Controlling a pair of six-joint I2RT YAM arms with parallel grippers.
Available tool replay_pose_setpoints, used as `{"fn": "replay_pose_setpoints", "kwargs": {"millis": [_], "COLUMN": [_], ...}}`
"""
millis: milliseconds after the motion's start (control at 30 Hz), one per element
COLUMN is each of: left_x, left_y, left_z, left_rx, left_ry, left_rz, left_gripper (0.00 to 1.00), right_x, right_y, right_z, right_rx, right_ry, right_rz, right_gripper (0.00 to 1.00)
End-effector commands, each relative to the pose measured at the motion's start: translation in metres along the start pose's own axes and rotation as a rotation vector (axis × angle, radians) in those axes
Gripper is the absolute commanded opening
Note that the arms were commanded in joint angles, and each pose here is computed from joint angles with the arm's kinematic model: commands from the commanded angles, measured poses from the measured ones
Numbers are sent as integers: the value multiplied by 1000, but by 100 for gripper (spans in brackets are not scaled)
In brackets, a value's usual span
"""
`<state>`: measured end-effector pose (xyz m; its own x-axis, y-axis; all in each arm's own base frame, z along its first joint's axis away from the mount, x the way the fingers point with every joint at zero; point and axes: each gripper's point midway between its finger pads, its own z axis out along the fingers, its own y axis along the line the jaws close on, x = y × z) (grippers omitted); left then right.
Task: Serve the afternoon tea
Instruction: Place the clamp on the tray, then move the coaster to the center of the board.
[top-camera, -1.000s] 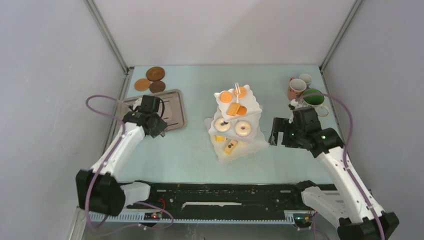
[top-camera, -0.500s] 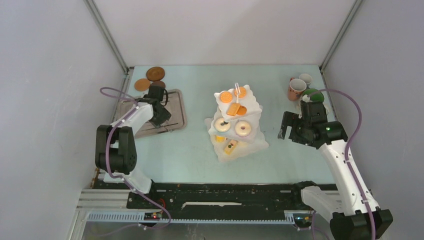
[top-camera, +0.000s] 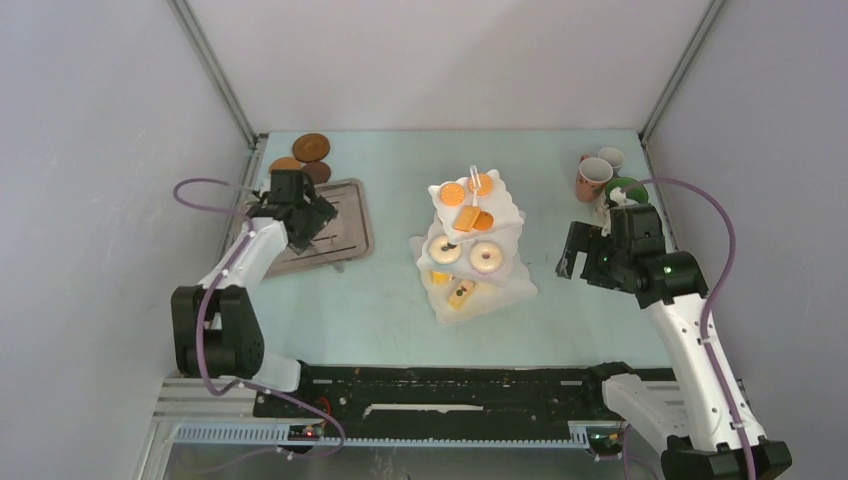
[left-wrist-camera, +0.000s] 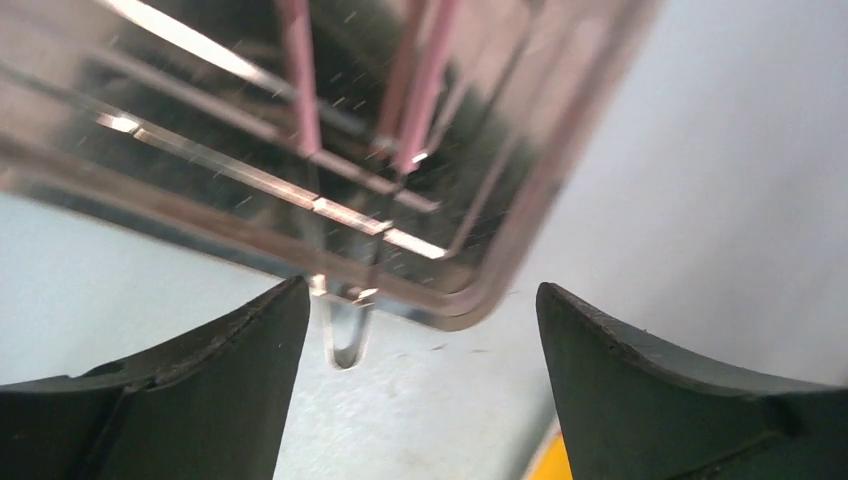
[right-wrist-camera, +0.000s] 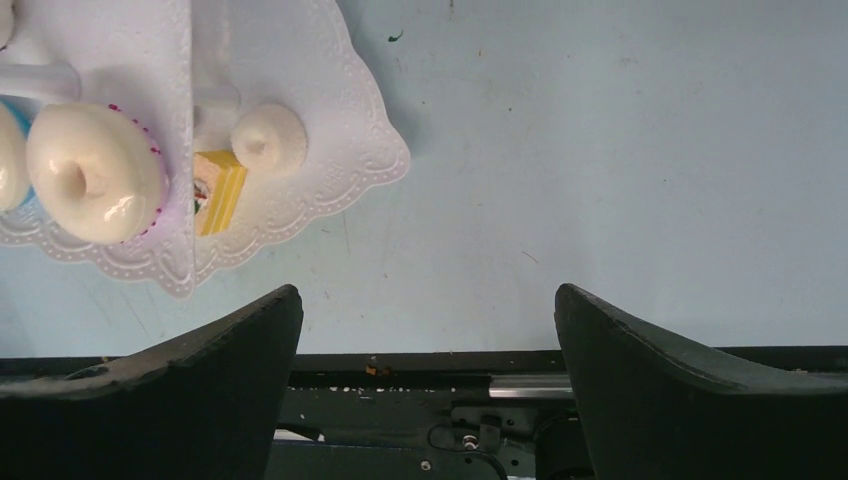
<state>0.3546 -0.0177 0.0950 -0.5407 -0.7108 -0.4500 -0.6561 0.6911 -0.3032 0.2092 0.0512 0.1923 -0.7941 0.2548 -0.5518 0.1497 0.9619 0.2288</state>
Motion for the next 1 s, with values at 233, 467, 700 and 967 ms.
{"fn": "replay_pose_setpoints", "kwargs": {"millis": [233,467,700,967], "left_x": [-156,-207,-204,-186], "left_y": [-101,-147,-141,-140], "left_z": [3,59,128,161], "left_rx": [383,442,302,160], "left_ry": [-297,-339,-256,-220], "left_rz": [-183,-213,-435,-589], "left_gripper": [76,71,71,72], "right_x": [-4,-9,-18,-27], "right_y": [-8,-17,-17,-18], "right_z": [0,17,27,28], "right_rx": [11,80,88,98], "right_ry": [-4,25,24,17], "right_rz": [106,226,277,293], "right_gripper": [100,100,97,96]}}
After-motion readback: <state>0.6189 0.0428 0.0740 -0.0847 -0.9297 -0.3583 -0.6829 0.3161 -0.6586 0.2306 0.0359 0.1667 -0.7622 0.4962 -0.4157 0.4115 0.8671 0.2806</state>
